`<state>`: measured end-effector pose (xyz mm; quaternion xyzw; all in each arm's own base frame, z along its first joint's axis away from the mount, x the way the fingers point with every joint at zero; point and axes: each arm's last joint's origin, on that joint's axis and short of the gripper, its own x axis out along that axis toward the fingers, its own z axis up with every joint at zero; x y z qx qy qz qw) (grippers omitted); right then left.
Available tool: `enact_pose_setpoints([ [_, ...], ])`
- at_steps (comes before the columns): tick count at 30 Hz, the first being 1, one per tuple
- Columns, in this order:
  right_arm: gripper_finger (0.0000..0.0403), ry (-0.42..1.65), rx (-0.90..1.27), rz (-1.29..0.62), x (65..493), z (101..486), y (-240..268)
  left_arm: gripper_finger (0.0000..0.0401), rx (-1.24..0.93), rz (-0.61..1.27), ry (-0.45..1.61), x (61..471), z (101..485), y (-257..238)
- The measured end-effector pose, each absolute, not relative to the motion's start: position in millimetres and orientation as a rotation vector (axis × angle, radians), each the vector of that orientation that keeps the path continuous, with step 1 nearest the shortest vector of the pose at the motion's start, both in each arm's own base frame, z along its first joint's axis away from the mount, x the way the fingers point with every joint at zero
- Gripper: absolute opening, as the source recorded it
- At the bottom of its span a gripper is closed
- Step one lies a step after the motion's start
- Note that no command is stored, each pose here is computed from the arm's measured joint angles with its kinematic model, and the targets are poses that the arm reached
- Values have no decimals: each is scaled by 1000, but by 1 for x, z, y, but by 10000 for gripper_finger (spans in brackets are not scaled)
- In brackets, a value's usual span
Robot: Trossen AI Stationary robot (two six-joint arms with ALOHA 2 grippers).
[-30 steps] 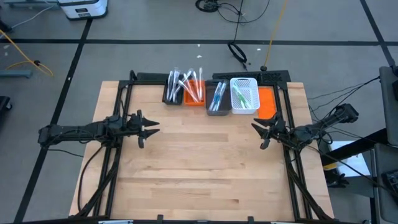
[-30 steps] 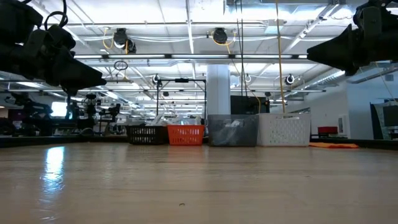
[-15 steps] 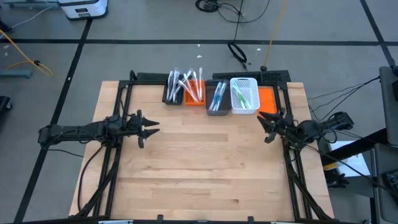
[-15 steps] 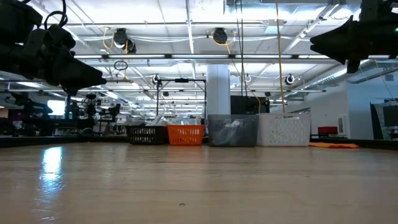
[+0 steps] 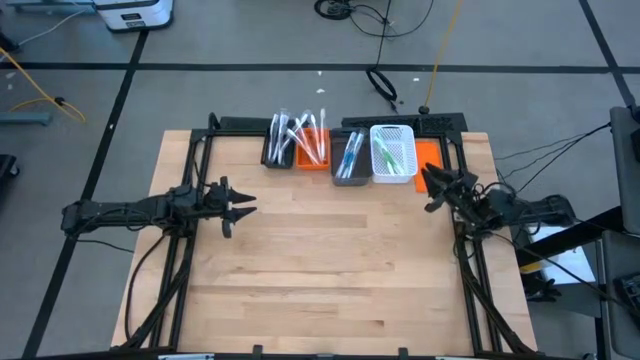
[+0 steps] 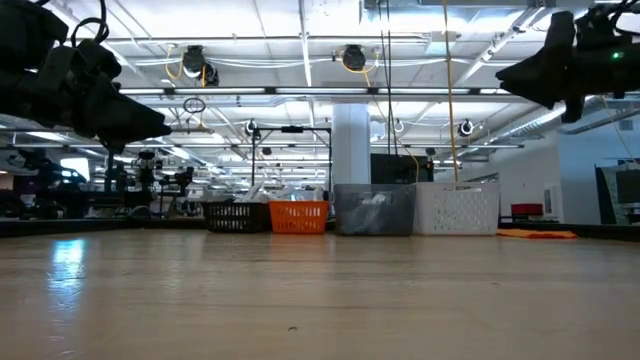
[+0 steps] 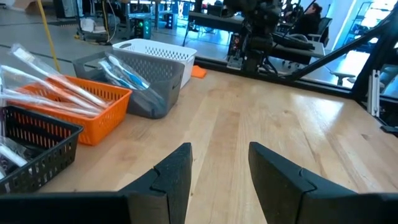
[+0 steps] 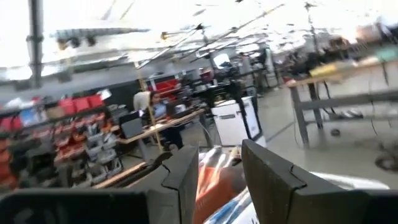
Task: Pick & Place Toothbrushes
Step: Return to Home Position
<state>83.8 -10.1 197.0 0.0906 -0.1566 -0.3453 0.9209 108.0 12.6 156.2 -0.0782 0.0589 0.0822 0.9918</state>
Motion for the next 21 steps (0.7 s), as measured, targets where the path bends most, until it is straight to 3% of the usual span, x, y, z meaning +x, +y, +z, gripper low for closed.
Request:
enact_pose_setpoints([
  [5,114,-252,286,-675,88,184,-15,159,-157,165,117,108,156,13],
  [9,114,-125,274,-426,94,174,-9,159,-157,164,117,108,156,13],
  [15,114,-56,81,-45,97,172,0,159,-156,165,117,108,156,13],
  [21,114,-31,53,-54,97,170,0,159,-156,164,117,108,156,13],
])
